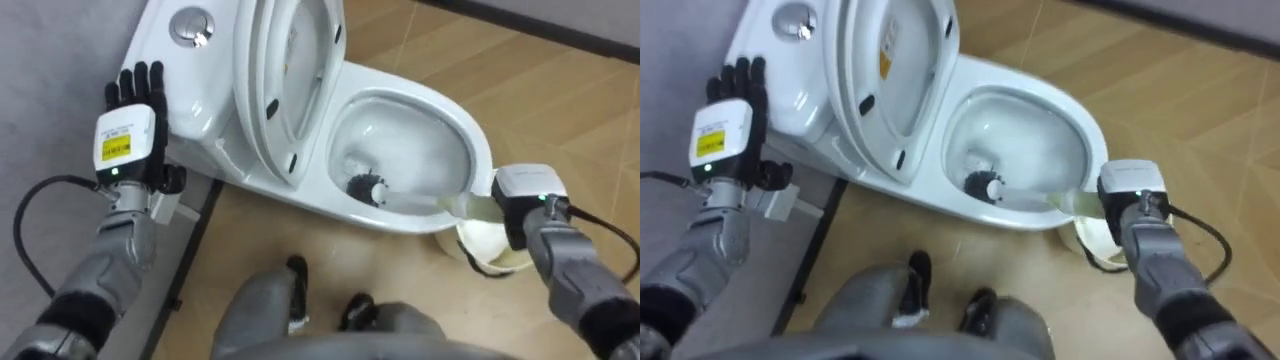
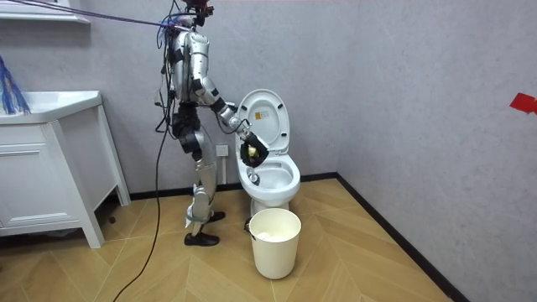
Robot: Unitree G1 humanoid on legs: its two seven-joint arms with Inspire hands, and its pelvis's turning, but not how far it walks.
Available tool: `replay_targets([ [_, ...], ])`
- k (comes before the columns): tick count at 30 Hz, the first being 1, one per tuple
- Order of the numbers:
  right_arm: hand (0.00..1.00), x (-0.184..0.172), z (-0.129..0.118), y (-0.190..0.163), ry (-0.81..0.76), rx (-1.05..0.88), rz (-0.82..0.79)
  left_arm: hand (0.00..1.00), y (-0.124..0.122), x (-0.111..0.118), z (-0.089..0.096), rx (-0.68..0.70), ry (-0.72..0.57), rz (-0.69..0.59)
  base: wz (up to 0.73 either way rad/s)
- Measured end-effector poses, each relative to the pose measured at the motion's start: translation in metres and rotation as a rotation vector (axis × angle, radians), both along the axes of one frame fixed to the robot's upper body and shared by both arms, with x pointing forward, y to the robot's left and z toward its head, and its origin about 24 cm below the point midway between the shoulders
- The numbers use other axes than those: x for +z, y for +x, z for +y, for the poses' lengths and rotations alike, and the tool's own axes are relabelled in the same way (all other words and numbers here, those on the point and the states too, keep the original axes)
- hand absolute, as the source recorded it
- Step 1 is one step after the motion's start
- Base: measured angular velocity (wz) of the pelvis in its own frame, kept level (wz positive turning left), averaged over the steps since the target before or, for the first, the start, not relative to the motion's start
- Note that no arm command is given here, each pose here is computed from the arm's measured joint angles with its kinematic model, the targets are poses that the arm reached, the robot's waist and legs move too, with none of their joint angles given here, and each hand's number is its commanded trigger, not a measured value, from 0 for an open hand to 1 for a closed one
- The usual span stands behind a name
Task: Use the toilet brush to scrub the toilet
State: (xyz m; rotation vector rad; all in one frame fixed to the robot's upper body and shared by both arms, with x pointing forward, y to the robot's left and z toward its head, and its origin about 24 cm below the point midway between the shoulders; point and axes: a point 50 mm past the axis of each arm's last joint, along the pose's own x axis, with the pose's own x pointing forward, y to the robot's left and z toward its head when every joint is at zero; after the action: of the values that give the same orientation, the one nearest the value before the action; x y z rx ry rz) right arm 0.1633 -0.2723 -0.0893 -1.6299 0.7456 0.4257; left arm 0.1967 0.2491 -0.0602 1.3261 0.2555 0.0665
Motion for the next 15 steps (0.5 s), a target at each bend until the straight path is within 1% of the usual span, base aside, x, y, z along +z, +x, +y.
replay_targets([
  [1,1.00,-0.005,0.000,-0.012,0.018,-0.035,0.012,0.00,-0.010,-0.006,0.000,0.016,-0.001,0.027,0.03],
  [2,1.00,-0.008,0.000,-0.019,0.028,-0.053,0.022,0.00,-0.015,-0.008,0.001,0.026,-0.005,0.036,0.00],
  [4,1.00,-0.017,0.001,-0.044,0.064,-0.136,0.062,0.00,-0.031,-0.017,0.002,0.067,-0.015,0.078,0.00],
  [5,1.00,-0.020,0.001,-0.050,0.074,-0.156,0.074,0.00,-0.034,-0.019,0.002,0.080,-0.018,0.087,0.00],
  [7,1.00,-0.026,0.006,-0.065,0.110,-0.209,0.099,0.00,-0.050,-0.026,0.005,0.140,-0.039,0.120,-0.04],
  [11,1.00,-0.033,0.010,-0.080,0.141,-0.246,0.132,0.00,-0.065,-0.034,0.007,0.220,-0.070,0.151,-0.04],
  [13,1.00,-0.039,0.011,-0.090,0.153,-0.283,0.157,0.00,-0.077,-0.037,0.008,0.283,-0.097,0.158,0.00],
  [15,1.00,-0.041,0.012,-0.094,0.161,-0.299,0.160,0.00,-0.084,-0.039,0.009,0.335,-0.127,0.154,0.02],
])
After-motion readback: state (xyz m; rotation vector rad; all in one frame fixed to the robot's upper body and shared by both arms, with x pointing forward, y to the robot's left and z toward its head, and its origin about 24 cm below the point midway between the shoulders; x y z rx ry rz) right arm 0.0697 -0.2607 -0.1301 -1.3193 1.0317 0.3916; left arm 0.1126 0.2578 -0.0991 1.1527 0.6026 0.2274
